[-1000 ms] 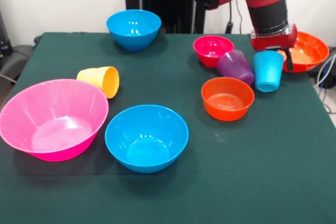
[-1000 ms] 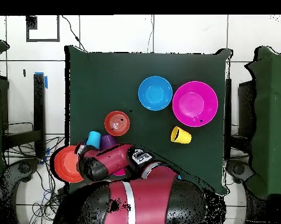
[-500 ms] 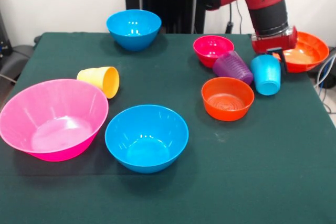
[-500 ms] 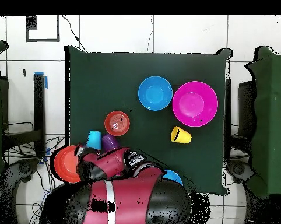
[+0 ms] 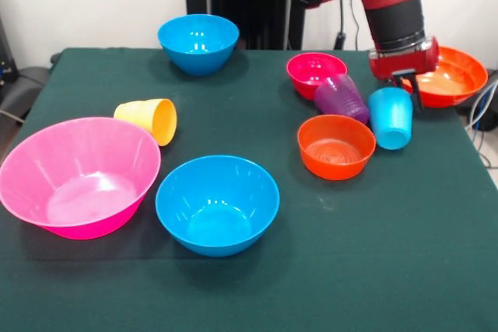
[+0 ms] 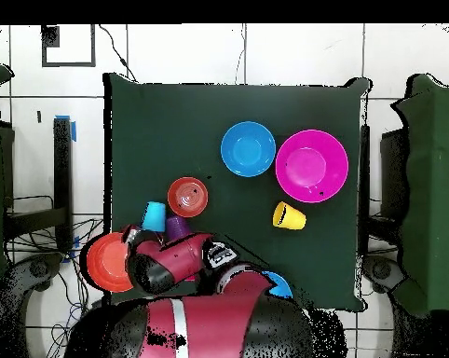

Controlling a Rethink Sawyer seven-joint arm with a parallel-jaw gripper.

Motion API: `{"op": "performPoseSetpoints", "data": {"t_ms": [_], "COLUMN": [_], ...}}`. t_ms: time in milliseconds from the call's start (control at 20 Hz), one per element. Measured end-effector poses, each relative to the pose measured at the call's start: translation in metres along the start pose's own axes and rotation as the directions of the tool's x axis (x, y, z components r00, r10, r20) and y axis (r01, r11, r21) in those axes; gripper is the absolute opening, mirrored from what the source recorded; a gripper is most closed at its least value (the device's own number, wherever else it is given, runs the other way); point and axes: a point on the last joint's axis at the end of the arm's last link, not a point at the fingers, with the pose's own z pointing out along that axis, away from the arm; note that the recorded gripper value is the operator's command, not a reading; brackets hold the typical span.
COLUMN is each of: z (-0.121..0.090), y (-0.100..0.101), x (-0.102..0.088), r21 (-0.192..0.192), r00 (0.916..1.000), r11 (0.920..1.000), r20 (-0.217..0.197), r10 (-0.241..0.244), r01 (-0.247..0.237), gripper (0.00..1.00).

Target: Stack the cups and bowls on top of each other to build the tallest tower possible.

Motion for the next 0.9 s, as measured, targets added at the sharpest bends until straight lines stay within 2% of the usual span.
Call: {"op": "performPoseSetpoints", "data": {"t_ms": [100,200,250,400,450,600,700,900], "z": [-0.017,-0.025,-0.041,-0.059,-0.074,-0.097,-0.106,-0.114], "y": [-0.001,0.0,0.001,0.005,0.009,0.021,0.031,0.049], "x": [-0.021,-0.029,-0.046,-0.064,-0.076,-0.093,-0.102,-0.117], "r21": [0.031,0.05,0.096,0.158,0.209,0.293,0.324,0.347], "r00": [0.9992,0.9978,0.9932,0.9856,0.9794,0.9708,0.9697,0.9689], "r11": [0.9988,0.997,0.99,0.9768,0.964,0.9404,0.9316,0.9242], "r20": [-0.015,-0.025,-0.044,-0.065,-0.081,-0.11,-0.12,-0.124], "r10": [0.038,0.061,0.107,0.156,0.185,0.213,0.213,0.214], "r01": [-0.038,-0.06,-0.103,-0.144,-0.165,-0.173,-0.164,-0.16], "gripper": [0.0,0.0,0.0,0.0,0.0,0.0,0.0,0.0]}}
